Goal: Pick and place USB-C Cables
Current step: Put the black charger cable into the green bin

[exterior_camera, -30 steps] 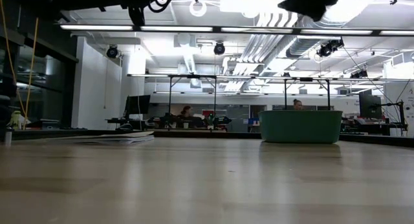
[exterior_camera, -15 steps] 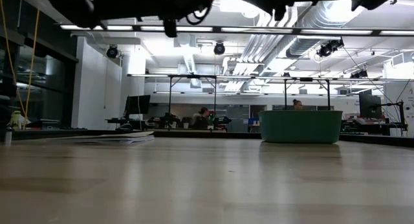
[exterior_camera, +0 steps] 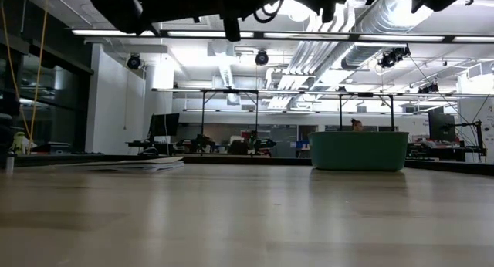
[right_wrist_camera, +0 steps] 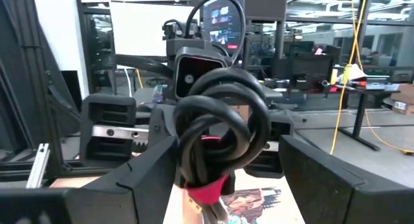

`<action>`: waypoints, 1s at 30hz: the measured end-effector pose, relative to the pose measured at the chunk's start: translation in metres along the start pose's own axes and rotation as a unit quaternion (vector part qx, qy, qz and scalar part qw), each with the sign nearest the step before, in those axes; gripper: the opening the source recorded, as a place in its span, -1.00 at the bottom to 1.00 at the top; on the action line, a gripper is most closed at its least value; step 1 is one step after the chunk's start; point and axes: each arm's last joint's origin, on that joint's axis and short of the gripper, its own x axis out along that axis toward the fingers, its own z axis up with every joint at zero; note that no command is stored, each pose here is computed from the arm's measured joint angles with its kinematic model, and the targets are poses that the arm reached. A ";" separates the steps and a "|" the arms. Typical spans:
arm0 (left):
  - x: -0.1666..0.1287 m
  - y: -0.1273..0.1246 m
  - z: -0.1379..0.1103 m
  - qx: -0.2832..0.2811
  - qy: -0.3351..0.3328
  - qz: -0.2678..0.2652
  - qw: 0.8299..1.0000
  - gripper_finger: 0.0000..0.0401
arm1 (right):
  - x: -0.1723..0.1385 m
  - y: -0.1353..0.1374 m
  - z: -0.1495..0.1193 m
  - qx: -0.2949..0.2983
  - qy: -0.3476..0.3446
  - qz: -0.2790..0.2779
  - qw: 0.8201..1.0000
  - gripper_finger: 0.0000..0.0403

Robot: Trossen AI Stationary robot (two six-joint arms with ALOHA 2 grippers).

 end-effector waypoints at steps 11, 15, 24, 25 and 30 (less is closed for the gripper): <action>0.013 0.000 -0.010 -0.006 0.012 -0.015 1.000 -0.93 | 0.000 0.000 0.000 0.003 0.000 -0.005 1.000 0.22; 0.013 0.001 -0.011 -0.006 0.013 -0.013 1.000 -0.93 | 0.000 0.000 0.000 0.006 0.001 -0.003 1.000 0.05; 0.013 0.002 -0.011 -0.004 0.012 -0.001 1.000 -0.88 | 0.000 0.000 -0.001 0.010 0.006 -0.003 1.000 -0.63; 0.013 0.002 -0.011 -0.004 0.012 -0.001 1.000 -0.86 | 0.000 0.000 -0.001 0.010 0.006 -0.003 1.000 -0.70; 0.013 0.002 -0.011 -0.004 0.013 -0.001 1.000 -0.68 | 0.000 0.000 -0.001 0.010 0.009 -0.001 1.000 -0.77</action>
